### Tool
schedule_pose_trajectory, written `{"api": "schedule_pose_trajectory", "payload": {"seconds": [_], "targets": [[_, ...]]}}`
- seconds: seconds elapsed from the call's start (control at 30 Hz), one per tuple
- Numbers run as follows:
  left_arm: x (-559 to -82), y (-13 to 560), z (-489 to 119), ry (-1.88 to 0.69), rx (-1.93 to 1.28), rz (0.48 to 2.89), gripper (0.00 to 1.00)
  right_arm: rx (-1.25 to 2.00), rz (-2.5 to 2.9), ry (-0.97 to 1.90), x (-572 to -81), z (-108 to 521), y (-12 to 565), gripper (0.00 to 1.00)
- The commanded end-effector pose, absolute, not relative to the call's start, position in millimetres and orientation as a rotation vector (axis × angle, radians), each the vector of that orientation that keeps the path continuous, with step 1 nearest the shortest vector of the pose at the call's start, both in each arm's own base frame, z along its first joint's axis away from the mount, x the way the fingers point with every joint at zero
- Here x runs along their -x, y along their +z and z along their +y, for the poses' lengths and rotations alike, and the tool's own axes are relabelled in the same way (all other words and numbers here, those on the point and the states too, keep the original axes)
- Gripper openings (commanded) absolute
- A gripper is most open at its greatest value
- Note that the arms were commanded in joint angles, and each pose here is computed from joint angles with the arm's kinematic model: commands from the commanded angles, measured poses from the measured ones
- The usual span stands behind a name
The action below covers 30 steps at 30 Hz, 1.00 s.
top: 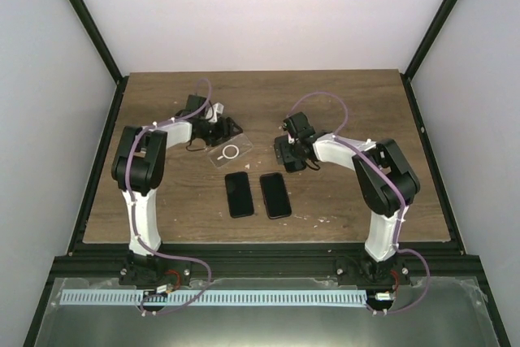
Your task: Put the phone into the phone case
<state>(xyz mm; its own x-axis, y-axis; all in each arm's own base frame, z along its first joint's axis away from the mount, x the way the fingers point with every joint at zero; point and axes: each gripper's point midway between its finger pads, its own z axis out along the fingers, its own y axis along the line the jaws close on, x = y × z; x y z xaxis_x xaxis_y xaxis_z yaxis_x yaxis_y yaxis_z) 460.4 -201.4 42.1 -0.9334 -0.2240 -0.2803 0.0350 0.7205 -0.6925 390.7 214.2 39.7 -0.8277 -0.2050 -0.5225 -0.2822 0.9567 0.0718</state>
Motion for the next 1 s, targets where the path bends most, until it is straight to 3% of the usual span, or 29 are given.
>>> {"api": "schedule_pose_trajectory", "payload": {"seconds": [0.0, 0.23, 0.43, 0.6, 0.97], "targets": [[-441, 35, -237, -1.242, 0.107, 2.610, 0.69, 0.405, 2.571, 0.149, -397, 213, 39, 0.91], [-435, 62, -247, -1.300, 0.094, 2.563, 0.67, 0.432, 2.598, 0.107, -394, 208, 31, 0.89], [-432, 84, -196, -1.031, 0.257, 2.583, 0.63, 0.429, 2.609, 0.120, -389, 208, 28, 0.81], [-406, 72, -162, -0.797, 0.361, 2.629, 0.60, 0.414, 2.616, 0.078, -388, 201, 26, 0.78], [-375, 21, -151, -0.688, 0.403, 2.765, 0.51, 0.381, 2.627, 0.084, -377, 194, 27, 0.76]]}}
